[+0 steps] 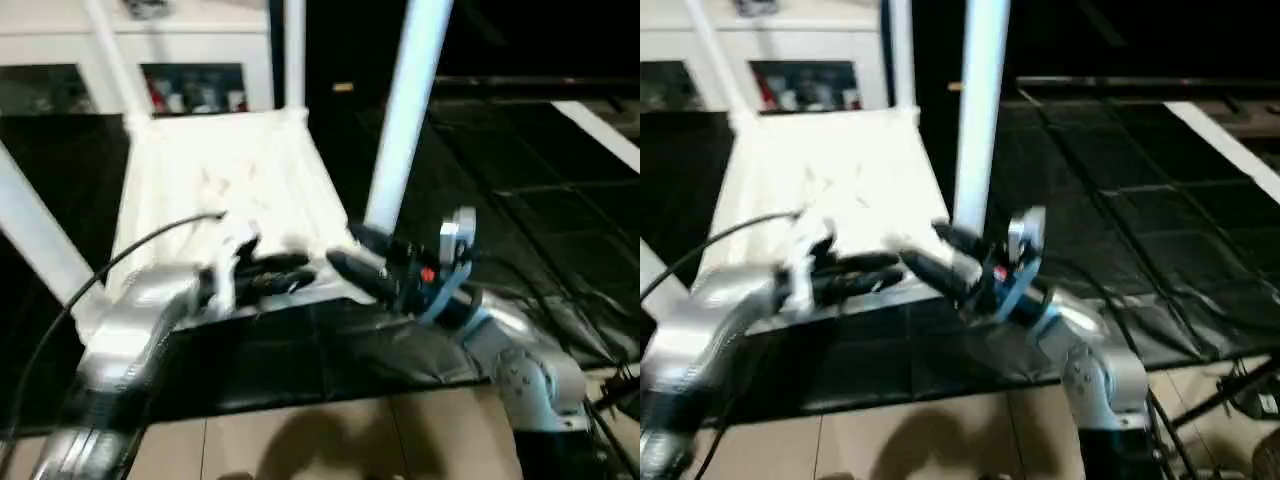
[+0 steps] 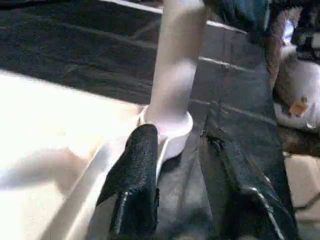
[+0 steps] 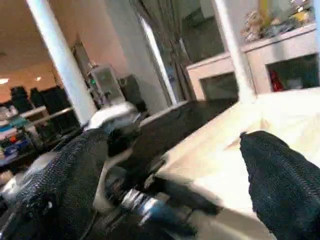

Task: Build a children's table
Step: Rotate leg to tighten, then rotate table base

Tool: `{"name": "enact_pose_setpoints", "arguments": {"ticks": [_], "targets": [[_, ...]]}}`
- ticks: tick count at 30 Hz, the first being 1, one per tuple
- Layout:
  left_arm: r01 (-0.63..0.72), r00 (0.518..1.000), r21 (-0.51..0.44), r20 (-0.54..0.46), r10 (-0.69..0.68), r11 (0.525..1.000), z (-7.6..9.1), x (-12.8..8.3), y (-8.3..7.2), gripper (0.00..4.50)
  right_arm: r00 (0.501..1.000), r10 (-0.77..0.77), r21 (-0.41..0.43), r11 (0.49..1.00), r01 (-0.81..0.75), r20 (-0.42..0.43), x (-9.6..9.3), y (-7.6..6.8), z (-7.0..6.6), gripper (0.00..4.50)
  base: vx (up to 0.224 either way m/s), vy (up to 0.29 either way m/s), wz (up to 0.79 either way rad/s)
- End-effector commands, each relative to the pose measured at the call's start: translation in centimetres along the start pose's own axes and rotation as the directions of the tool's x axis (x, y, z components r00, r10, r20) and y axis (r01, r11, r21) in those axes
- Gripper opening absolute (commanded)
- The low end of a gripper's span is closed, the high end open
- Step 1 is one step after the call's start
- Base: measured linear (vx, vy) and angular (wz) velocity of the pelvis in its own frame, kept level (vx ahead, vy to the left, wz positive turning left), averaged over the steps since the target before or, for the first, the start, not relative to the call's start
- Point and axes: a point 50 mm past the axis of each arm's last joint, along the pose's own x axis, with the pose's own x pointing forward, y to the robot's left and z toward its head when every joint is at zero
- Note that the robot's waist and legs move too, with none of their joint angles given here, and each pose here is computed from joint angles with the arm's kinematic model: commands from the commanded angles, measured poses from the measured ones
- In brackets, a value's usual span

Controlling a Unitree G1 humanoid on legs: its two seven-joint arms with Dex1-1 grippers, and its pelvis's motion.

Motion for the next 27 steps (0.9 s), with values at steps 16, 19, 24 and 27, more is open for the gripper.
{"name": "enact_pose_setpoints", "arguments": {"ticks": [16, 19, 24, 27], "targets": [[-0.088, 0.972, -0.238, -0.234, 0.03, 0.967, -5.5, -8.5, -5.5, 2.94, 0.805, -0.588, -0.126, 0.795, 0.593, 0.077, -2.1, -7.6, 1.8, 4.5, 0.0, 0.0, 0.0], [-0.146, 0.955, -0.248, -0.287, 0.072, 0.958, -5.5, -10.9, -5.1, 3.14, 0.807, -0.59, -0.159, 0.794, 0.587, 0.033, -2.5, -8.0, 1.6, 4.5, 0.0, 0.0, 0.0], [-0.275, 0.936, -0.186, -0.277, 0.219, 0.943, -4.1, -13.3, -3.1, 3.53, 0.861, -0.504, -0.216, 0.849, 0.482, -0.061, -2.7, -6.8, 0.2, 4.5, 0.0, 0.0, 0.0], [-0.317, 0.923, -0.15, -0.276, 0.268, 0.937, -3.1, -14.7, -2.0, 3.84, 0.87, -0.468, -0.195, 0.878, 0.438, -0.156, -2.6, -6.1, -1.3, 4.5, 0.0, 0.0, 0.0]]}}
